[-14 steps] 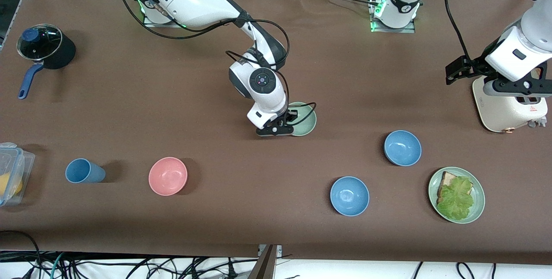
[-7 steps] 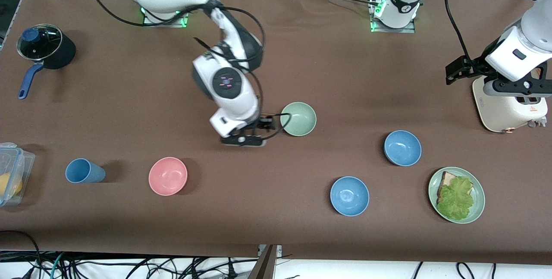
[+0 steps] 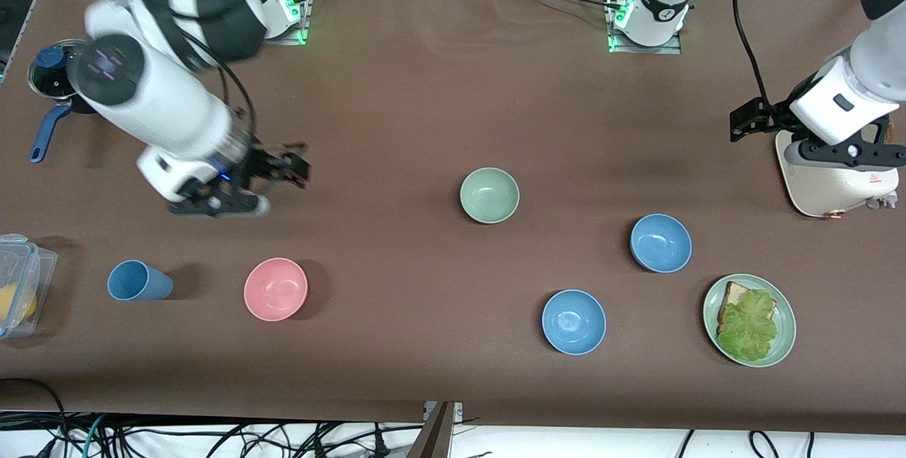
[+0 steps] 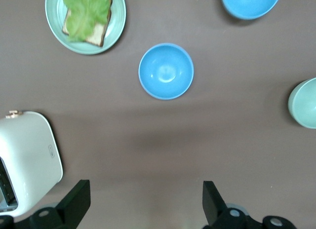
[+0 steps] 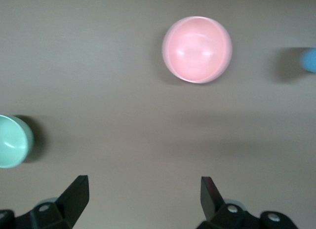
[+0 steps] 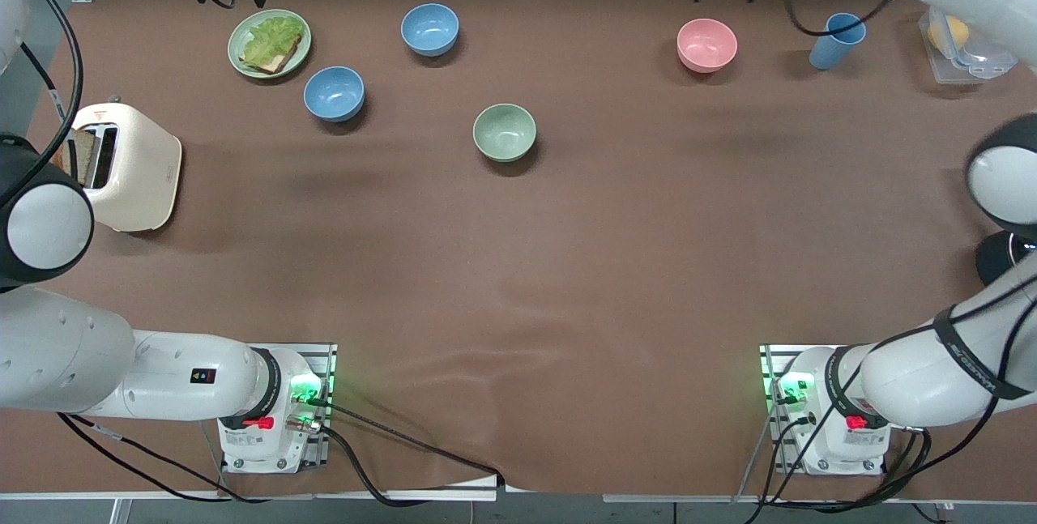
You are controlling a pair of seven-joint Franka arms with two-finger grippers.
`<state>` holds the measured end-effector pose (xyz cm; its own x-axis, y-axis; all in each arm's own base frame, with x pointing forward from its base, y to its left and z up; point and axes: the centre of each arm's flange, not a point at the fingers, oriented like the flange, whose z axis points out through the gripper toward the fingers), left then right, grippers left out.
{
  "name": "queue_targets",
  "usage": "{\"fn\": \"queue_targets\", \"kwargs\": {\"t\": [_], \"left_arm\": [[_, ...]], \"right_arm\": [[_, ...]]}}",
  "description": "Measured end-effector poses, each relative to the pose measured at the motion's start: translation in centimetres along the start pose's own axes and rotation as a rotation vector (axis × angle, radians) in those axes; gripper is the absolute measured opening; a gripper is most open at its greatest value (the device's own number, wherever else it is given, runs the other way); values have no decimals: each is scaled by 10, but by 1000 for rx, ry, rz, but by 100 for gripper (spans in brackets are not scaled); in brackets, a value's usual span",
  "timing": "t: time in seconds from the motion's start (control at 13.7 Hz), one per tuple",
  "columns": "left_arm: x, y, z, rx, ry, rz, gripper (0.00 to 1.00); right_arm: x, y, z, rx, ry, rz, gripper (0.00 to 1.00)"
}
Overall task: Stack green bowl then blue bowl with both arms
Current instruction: 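Open and retract the right gripper while the left gripper reaches out, then lower the left gripper and grasp the light-blue bowl's rim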
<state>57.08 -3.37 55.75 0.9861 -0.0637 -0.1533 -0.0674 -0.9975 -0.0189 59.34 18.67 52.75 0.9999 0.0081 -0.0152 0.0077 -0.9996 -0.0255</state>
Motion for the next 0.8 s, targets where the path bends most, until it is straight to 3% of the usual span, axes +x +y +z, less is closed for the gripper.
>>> {"fn": "queue_targets", "kwargs": {"t": [0.15, 0.36, 0.58, 0.8], "left_arm": [[11, -15, 26, -6, -61, -13, 100], [44, -27, 87, -16, -130, -22, 100], [94, -26, 168, -23, -101, 13, 100], [126, -31, 245, -28, -25, 91, 100]], "right_arm": [[-27, 57, -27, 3, -7, 21, 100], [-34, 124, -40, 45, -15, 46, 100], [-30, 137, -39, 46, -11, 60, 100], [-27, 140, -49, 48, 16, 66, 100]]}}
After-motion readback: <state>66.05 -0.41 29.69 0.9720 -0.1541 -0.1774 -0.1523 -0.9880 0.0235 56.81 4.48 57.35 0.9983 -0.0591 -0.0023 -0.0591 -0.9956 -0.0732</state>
